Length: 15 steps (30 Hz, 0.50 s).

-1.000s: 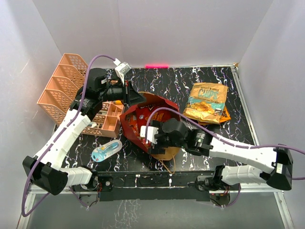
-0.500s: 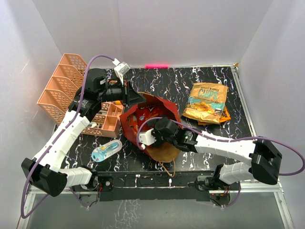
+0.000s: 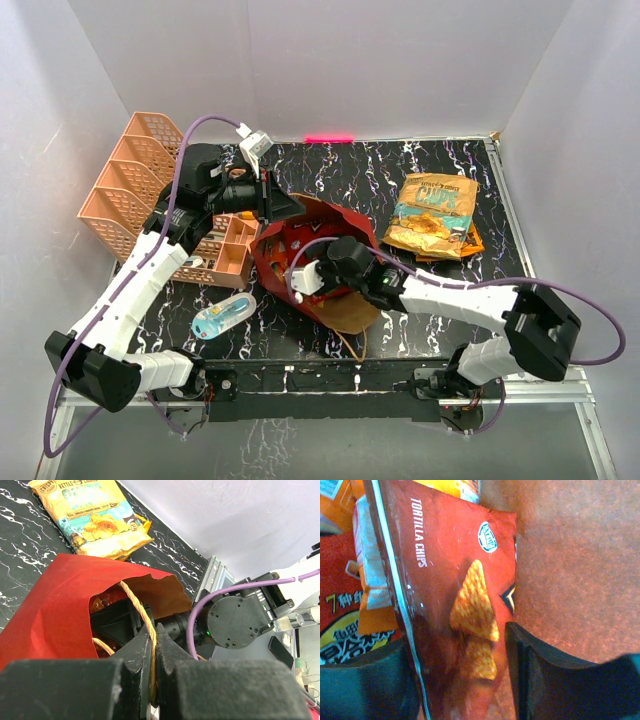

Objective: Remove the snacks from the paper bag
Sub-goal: Take out the snack from the paper bag.

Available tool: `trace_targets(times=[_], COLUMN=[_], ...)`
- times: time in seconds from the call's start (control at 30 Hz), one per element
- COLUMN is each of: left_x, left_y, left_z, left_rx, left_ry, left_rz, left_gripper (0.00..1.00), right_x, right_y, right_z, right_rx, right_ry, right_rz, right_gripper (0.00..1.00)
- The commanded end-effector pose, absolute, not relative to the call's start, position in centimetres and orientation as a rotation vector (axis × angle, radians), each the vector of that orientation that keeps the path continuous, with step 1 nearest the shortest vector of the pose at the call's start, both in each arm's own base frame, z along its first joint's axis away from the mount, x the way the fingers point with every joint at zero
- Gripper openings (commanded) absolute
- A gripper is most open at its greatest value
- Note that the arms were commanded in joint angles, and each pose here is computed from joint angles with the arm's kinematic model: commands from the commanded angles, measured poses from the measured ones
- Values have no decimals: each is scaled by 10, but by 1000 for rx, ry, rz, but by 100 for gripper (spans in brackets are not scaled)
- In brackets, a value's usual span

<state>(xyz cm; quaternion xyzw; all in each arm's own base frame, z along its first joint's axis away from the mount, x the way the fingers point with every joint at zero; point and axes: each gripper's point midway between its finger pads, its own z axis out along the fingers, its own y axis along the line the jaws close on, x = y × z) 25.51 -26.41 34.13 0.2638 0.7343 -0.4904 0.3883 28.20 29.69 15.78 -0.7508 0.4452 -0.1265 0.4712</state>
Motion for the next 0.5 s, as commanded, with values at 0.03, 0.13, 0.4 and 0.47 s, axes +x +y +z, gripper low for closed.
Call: trace_targets(times=[0.03, 0.13, 0.4, 0.47], left_x=[249, 252, 283, 291], left_y=[-262, -260, -251, -249], left_z=[368, 368, 369, 370], left_rx=[707, 689, 530, 487], left_ry=[1785, 1795, 1846, 1857], left_rz=[-1220, -1199, -1067, -1046], left_gripper=[0, 0, 0, 0], right_x=[309, 311, 289, 280], right_y=[316, 313, 304, 302], right_z=[185, 192, 285, 314], right_rx=[-1698, -1678, -1541, -1480], right_ry=[1053, 1045, 1000, 1003], right_rz=[-247, -247, -146, -85], right_gripper=[45, 22, 7, 7])
